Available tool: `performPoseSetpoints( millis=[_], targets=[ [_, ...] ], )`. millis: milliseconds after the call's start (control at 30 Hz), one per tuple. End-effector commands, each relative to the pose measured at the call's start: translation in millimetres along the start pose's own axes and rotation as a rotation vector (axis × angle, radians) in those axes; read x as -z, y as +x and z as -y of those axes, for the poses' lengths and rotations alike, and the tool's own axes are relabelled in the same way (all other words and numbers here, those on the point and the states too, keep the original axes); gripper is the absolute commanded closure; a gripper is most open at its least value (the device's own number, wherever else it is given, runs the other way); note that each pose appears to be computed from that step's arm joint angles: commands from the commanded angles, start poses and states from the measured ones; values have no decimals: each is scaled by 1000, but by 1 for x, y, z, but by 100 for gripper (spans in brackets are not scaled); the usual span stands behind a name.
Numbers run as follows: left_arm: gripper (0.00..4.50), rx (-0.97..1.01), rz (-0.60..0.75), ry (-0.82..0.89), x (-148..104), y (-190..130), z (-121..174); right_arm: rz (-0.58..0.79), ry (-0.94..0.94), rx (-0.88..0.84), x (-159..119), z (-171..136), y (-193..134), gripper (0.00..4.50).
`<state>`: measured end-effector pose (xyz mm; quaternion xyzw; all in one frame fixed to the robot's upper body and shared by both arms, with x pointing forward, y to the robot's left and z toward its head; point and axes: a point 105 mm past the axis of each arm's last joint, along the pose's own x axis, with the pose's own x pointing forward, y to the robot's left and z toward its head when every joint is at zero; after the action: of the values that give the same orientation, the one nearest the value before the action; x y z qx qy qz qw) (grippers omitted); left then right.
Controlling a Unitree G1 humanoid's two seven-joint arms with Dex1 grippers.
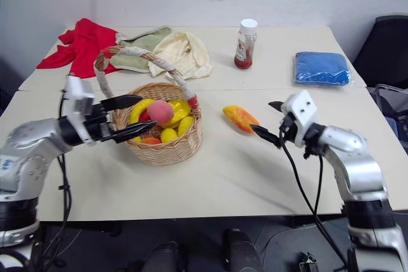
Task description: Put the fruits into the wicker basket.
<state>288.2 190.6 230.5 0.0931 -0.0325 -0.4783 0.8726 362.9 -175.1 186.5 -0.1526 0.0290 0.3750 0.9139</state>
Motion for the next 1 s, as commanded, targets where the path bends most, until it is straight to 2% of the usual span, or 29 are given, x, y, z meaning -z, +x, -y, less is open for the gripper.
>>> performPoseSetpoints(
  millis=[33, 167, 300, 400, 500, 600, 700, 767, 833, 900, 1000],
  targets=[
    [3, 8, 31, 45, -23, -27, 2, -52, 41, -89, 2, -4, 19, 0],
    [3, 64, -50, -22, -16, -61, 16, -119, 91, -132, 7, -6, 51, 0],
    [3, 68, -91, -85, -6, -83, 26, -184, 85, -168, 18, -8, 67, 0],
    [0, 50, -96, -103, 1, -89, 30, -181, 71, -152, 17, -3, 73, 95],
    [0, 27, -69, -104, 4, -92, 33, -165, 52, -228, 12, -8, 65, 192],
    [0, 4, -34, -103, 2, -90, 35, -130, -20, -320, 2, -15, 50, 205],
    [0, 2, -23, -114, 3, -89, 38, -102, -93, -578, -14, -49, 19, 205],
    [0, -5, -29, -123, 6, -91, 38, -112, -65, -797, -27, -86, -11, 205],
    [0, -12, -37, -126, 8, -92, 37, -119, -49, -901, -35, -106, -26, 205],
    [0, -24, -45, -138, 13, -96, 36, 4, -69, -905, -67, -131, -9, 205],
    [0, -32, -44, -147, 17, -98, 35, 103, -60, -847, -96, -151, 13, 205]
  ],
)
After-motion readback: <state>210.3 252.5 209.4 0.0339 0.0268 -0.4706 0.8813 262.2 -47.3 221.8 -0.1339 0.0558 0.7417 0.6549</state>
